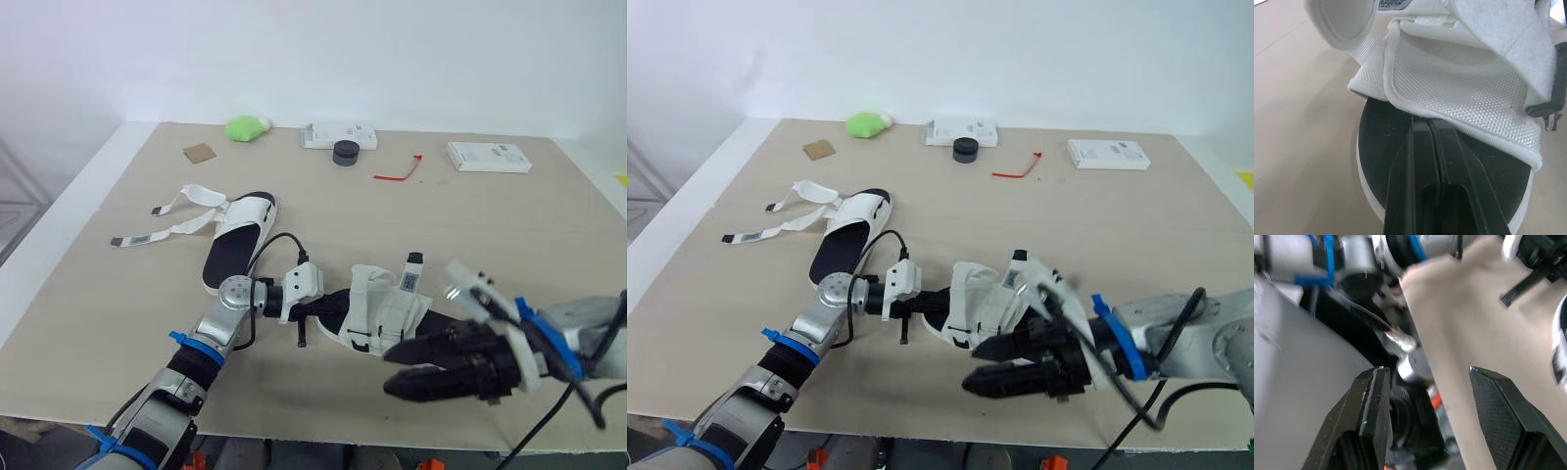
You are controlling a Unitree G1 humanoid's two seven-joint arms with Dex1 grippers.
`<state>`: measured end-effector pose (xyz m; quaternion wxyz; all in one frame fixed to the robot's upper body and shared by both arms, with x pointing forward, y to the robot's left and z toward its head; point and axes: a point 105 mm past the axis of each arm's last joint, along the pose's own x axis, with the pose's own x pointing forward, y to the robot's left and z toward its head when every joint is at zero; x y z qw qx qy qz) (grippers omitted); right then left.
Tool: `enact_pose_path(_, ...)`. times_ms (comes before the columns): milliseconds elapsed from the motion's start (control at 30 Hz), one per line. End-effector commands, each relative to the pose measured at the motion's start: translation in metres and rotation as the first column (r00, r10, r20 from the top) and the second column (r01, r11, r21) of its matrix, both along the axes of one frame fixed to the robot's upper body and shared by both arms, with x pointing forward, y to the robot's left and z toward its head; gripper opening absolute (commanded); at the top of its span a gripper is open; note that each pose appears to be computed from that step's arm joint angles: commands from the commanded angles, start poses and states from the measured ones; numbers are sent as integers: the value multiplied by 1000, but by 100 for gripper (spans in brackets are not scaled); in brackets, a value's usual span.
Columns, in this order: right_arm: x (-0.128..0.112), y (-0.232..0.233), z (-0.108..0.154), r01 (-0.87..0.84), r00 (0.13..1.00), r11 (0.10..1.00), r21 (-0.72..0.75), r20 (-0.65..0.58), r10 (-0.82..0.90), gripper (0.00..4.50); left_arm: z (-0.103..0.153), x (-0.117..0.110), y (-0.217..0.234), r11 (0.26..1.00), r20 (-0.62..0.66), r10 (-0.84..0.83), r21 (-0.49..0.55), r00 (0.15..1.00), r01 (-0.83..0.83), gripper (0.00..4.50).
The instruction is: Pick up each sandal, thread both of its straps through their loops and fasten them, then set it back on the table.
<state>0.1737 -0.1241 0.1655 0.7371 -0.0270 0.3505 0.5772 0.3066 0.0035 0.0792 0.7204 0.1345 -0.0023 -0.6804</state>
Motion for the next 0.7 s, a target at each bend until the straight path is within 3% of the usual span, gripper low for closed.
enact_pose_path(33,12,-2,-23,78,991,993,-88,119,-67,281,-71,-12,24,974,-197,90,221,976,-45,0)
enact_pose_path(167,24,-8,-40,168,973,976,-138,183,-141,281,-71,-13,24,974,-197,89,224,976,-43,0)
enact_pose_path(333,41,-13,-43,251,948,958,-136,232,-216,281,-70,-12,24,973,-195,82,227,977,-37,0)
enact_pose_path(700,43,-3,-36,272,943,958,-91,226,-246,281,-71,-13,24,973,-194,81,227,978,-36,0)
